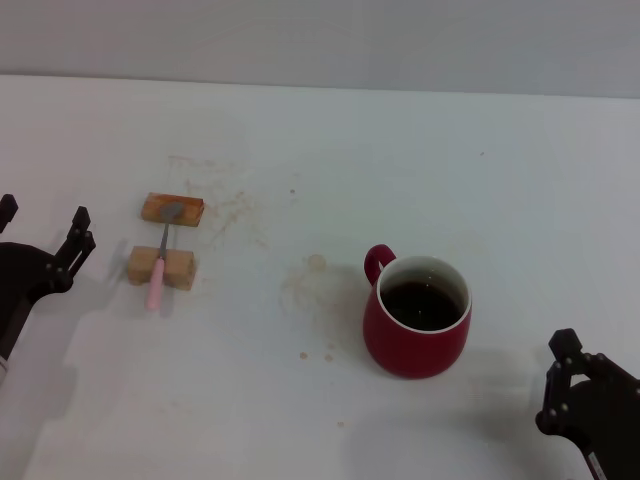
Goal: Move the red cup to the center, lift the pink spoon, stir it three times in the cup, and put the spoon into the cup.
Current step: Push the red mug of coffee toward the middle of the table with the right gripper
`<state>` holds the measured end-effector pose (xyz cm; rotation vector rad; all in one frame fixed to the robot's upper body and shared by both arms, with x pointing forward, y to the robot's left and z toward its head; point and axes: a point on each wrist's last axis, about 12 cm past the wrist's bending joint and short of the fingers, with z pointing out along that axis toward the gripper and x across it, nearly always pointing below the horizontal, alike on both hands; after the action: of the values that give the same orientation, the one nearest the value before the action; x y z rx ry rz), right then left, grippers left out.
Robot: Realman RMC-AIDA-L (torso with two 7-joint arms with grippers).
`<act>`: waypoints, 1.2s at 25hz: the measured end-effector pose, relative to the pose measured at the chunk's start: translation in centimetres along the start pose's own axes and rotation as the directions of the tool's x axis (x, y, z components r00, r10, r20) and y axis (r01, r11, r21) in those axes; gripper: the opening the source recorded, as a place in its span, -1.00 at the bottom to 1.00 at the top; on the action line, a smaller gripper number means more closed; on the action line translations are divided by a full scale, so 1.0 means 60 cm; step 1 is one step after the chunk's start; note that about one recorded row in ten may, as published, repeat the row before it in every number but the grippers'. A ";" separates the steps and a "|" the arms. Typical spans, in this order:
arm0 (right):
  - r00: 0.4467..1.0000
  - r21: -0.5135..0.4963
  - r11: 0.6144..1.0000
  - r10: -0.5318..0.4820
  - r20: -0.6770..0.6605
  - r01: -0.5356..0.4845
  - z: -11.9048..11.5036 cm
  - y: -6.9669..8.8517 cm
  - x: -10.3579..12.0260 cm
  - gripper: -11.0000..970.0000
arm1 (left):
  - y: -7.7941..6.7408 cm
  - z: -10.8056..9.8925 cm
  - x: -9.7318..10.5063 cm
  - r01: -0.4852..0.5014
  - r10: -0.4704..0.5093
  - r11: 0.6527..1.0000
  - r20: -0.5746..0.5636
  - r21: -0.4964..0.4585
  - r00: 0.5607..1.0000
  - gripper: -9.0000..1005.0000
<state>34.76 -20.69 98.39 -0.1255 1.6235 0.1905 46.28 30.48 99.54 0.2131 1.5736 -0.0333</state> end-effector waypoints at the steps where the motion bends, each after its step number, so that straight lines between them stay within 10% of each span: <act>1: 1.000 -0.002 1.000 0.000 -0.003 0.000 0.000 0.000 0.001 -0.98 | 0.000 0.000 0.000 0.000 0.000 1.000 0.000 0.000 1.000 0.68; 30: 1.000 -0.066 0.998 -0.005 -0.021 0.004 0.031 0.011 0.000 -0.98 | -0.002 -0.001 -0.001 0.004 -0.004 1.000 0.006 0.002 1.000 0.68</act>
<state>36.43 -19.69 98.31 -0.1822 1.6382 0.2401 46.23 30.34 99.59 0.2109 1.5682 -0.0389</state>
